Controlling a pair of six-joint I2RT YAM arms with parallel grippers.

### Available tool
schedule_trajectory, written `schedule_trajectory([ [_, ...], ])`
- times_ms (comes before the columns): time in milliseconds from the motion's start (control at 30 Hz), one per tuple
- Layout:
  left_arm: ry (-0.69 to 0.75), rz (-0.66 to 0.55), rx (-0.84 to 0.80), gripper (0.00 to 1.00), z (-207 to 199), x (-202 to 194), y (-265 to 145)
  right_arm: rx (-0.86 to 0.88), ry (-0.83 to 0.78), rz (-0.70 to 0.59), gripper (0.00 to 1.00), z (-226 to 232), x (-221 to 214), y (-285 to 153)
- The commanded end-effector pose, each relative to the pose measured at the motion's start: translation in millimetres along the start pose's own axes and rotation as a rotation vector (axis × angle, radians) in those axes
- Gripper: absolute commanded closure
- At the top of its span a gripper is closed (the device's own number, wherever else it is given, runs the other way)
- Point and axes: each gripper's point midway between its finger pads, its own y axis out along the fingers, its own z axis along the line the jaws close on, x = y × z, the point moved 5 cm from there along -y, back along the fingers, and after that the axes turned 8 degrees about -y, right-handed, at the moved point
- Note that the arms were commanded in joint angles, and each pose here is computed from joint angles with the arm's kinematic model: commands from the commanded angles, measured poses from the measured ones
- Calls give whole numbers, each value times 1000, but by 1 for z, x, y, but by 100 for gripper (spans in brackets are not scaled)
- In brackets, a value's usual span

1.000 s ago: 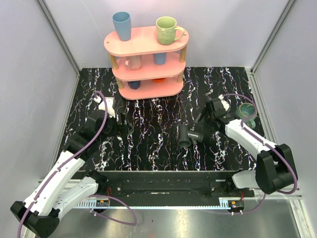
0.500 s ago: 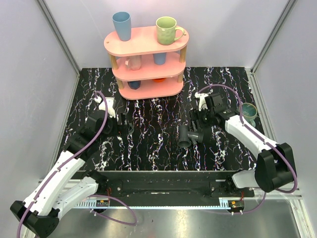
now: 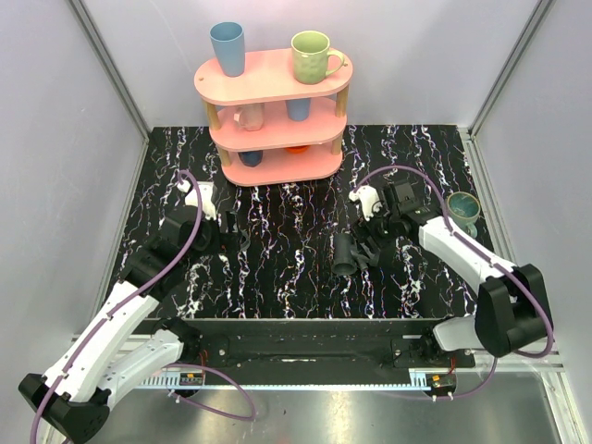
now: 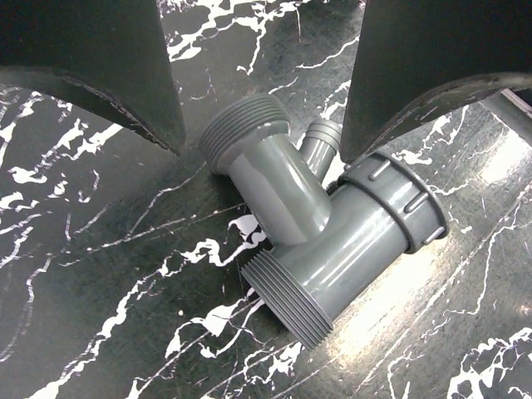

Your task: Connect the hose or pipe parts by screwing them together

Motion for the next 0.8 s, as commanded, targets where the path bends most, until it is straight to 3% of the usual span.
schedule_trajectory([
  [0,-4,-50,1,1,-2,9,3,39,-13,-24,17,-2,12,8],
  [300,-19,-48,2,1,-3,8,3,61,83,52,20,-6,5,36],
  [400,-29,-46,-9,2,-4,8,2,106,173,17,23,-2,16,46],
  [533,-68,-33,-51,3,-12,9,2,73,478,33,32,1,33,54],
  [667,-204,48,-183,8,-37,1,6,-8,617,101,45,17,33,67],
  [767,-274,100,-305,12,-57,-3,12,-65,758,113,43,39,40,74],
])
